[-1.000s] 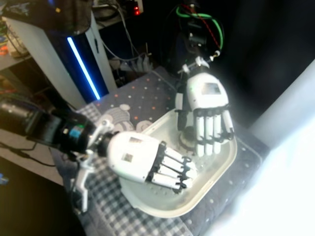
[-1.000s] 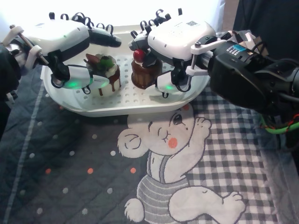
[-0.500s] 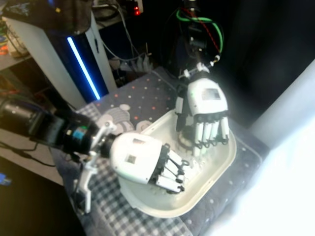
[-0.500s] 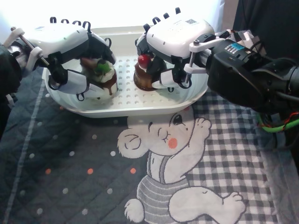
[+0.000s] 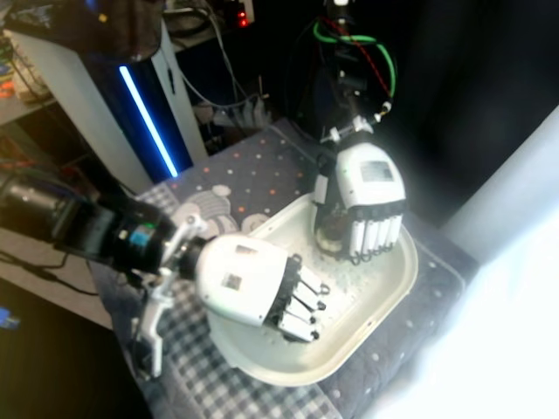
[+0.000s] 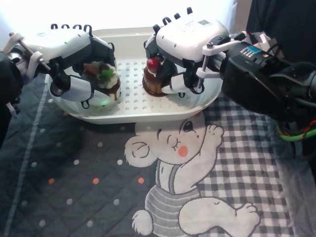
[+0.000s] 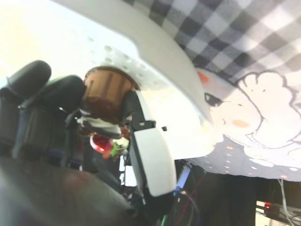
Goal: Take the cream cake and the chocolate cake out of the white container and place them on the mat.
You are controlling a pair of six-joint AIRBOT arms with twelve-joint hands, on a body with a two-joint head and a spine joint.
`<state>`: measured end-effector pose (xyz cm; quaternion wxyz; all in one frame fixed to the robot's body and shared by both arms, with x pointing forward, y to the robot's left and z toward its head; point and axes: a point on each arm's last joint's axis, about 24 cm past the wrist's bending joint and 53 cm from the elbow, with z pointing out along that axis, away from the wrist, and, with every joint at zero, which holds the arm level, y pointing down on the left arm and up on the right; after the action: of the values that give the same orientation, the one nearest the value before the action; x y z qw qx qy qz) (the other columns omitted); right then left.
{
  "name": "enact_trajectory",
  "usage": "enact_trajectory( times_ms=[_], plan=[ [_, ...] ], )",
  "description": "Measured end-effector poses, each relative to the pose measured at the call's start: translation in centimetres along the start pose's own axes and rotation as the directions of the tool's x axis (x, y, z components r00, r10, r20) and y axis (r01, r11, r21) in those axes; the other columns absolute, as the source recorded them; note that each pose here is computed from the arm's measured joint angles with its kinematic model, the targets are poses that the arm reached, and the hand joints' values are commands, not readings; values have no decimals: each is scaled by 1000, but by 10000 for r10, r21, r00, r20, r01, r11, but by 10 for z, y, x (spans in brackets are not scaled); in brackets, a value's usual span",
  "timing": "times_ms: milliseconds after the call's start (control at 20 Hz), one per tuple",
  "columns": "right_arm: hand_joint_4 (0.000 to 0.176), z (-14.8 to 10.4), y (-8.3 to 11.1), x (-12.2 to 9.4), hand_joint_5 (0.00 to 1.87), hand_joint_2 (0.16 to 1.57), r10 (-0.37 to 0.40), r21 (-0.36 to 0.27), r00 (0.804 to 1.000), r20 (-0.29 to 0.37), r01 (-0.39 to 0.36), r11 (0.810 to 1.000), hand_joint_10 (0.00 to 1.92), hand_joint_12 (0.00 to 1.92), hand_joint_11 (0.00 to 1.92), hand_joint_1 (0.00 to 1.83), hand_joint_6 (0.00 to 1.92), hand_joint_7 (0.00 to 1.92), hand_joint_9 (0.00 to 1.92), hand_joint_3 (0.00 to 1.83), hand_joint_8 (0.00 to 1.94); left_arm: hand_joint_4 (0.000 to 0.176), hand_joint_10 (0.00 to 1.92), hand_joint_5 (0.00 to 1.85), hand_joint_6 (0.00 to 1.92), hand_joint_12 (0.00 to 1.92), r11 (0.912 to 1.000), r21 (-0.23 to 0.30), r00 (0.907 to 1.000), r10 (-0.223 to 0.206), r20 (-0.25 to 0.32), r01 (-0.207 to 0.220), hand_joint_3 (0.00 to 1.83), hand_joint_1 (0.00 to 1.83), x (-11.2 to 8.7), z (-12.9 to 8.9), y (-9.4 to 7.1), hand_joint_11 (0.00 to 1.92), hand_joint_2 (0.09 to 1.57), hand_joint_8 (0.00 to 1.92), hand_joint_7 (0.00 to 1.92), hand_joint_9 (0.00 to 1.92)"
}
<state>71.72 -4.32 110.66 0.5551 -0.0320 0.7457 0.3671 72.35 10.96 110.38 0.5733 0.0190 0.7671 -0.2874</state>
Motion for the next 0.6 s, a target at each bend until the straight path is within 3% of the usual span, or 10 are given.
enact_trajectory(
  times_ms=[50,100,150,200,250,300,400,450,500,600],
  plan=[
    [0,-5,5,-3,904,1142,10,-121,10000,67,-9,9999,1359,1403,592,1368,1065,911,853,0,998,0,1593,781,1170,1666,9999,135,10000,-30,21,30,1,1338,-1,-4,-3,554,1218,1279,725,748],
    [0,-10,9,-8,894,1155,-29,-235,9998,219,34,9997,1446,1531,607,1367,940,875,828,2,1138,0,1628,779,1081,1835,9997,261,9999,22,109,-24,3,1239,-4,-5,-7,608,1225,1498,775,718],
    [0,-15,15,-15,883,1169,-106,-424,9988,472,126,9990,1503,1612,606,1364,895,846,800,1,1219,0,1678,790,1006,1831,9993,365,9997,51,226,-59,0,1322,-8,-9,-10,536,1223,1405,760,734],
    [0,-20,19,-23,943,1150,-209,-565,9974,694,249,9981,1371,1663,656,1283,800,914,863,0,1316,0,1676,794,953,1817,9987,477,9993,148,339,-164,0,1341,-12,-14,-14,522,1220,1399,766,741],
    [0,-27,25,-30,921,1164,-307,-740,9953,917,375,9966,1460,1787,690,1260,810,892,867,1,1408,0,1637,806,973,1788,9977,625,9984,242,518,-275,0,1347,-18,-21,-19,505,1209,1355,784,756],
    [0,-33,34,-37,925,1162,-296,-957,9925,1187,411,9946,1514,1849,691,1256,813,895,865,0,1415,0,1644,799,1021,1890,9956,819,9963,395,758,-457,3,1247,-26,-29,-27,559,1212,1483,811,732],
    [0,-47,52,-45,898,1136,-341,-1398,9882,1493,553,9886,1361,1633,594,1369,1039,977,833,0,1022,0,1593,764,1127,1725,9901,1165,9898,633,1274,-783,0,1340,-39,-45,-39,377,1208,1262,829,713],
    [0,-54,59,-50,906,1132,-450,-1562,9860,1605,704,9852,1354,1624,612,1373,1029,976,842,0,1004,0,1555,762,1165,1680,9871,1304,9869,738,1431,-927,0,1347,-42,-52,-44,341,1200,1204,847,731],
    [0,-63,65,-59,964,1144,-540,-1741,9806,1886,875,9808,1541,1862,642,1281,826,907,788,2,1326,0,1560,765,1171,1726,9849,1378,9846,828,1539,-1044,0,1349,-43,-62,-47,350,1197,1180,859,729],
    [0,-78,70,-74,886,1128,-470,-1841,9719,2308,910,9787,1295,1648,860,1269,965,1035,985,0,1140,0,1544,831,1014,1793,9819,1410,9820,1035,1583,-1262,0,1360,-43,-82,-47,440,1165,1092,966,761]
  ],
)
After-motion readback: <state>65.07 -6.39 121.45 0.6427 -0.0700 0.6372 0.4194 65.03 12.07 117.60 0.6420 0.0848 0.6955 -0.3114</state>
